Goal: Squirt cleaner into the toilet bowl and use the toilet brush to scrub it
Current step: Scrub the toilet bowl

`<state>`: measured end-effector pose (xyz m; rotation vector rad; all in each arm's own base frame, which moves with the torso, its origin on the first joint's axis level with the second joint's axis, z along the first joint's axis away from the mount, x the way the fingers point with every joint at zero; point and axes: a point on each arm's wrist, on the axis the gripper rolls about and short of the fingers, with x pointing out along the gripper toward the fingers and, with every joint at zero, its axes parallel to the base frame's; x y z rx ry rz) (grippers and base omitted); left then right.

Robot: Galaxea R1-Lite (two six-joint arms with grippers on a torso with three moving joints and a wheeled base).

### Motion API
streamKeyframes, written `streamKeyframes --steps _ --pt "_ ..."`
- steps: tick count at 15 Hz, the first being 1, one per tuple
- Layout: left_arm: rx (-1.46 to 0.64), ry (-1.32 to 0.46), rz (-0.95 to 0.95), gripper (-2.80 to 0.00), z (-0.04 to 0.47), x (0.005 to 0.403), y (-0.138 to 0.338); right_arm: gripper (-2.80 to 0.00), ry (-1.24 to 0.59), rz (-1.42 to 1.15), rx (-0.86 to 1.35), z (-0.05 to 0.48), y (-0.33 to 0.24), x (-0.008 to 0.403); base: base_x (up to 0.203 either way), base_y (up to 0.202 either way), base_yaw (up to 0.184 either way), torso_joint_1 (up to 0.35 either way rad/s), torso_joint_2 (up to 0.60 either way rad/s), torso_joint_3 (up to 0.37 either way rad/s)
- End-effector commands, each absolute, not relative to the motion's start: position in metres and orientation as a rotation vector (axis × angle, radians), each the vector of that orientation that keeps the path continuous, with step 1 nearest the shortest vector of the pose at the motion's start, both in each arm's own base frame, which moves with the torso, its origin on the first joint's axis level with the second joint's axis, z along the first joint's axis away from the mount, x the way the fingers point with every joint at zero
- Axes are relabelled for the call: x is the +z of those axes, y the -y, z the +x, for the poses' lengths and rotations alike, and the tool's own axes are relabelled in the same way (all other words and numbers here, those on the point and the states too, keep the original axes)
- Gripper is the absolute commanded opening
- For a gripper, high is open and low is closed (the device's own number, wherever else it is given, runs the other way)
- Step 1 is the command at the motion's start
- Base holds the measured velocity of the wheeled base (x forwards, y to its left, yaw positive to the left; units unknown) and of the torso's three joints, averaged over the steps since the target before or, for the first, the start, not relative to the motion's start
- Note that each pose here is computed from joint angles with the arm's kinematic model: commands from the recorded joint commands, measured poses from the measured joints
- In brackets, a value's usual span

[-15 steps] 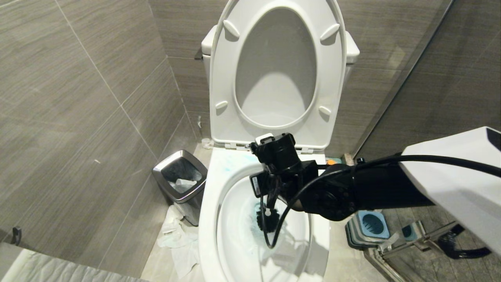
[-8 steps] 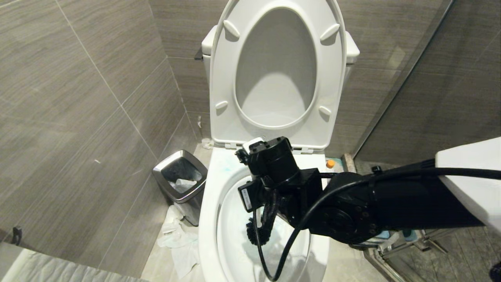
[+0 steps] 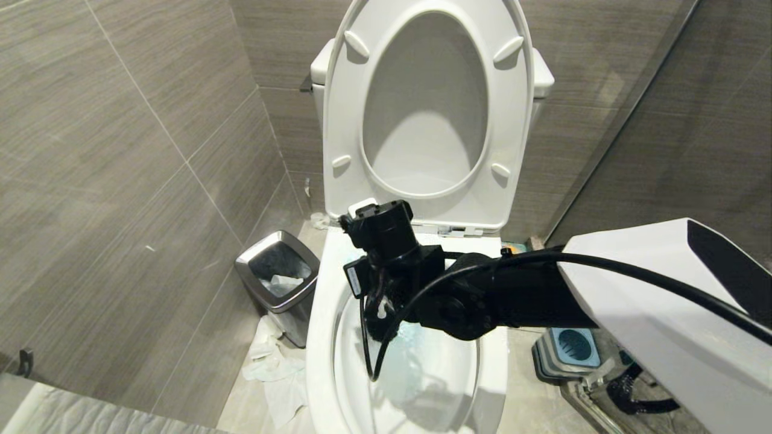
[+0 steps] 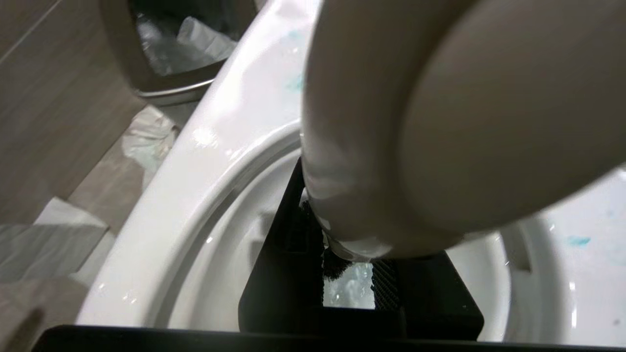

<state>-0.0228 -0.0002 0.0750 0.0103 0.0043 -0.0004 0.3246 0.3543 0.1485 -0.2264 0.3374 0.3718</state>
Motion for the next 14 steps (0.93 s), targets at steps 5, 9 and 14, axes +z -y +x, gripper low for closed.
streamKeyframes --steps 5,9,14 --pt "0.000 -0.008 0.011 -2.80 -0.023 0.075 0.000 -2.80 -0.321 -0.224 0.286 0.351 -0.320 0.163 0.000 0.000 0.000 0.000 0.00 0.000" --pt "0.000 -0.008 0.011 -2.80 -0.023 0.075 0.000 -2.80 -0.393 -0.269 0.278 0.323 -0.287 0.174 0.000 0.000 0.000 0.000 0.00 0.000" --pt "0.000 -0.008 0.011 -2.80 -0.023 0.075 0.000 -2.80 -0.475 -0.301 0.402 0.242 -0.281 0.168 0.000 0.000 0.000 0.000 0.00 0.000"
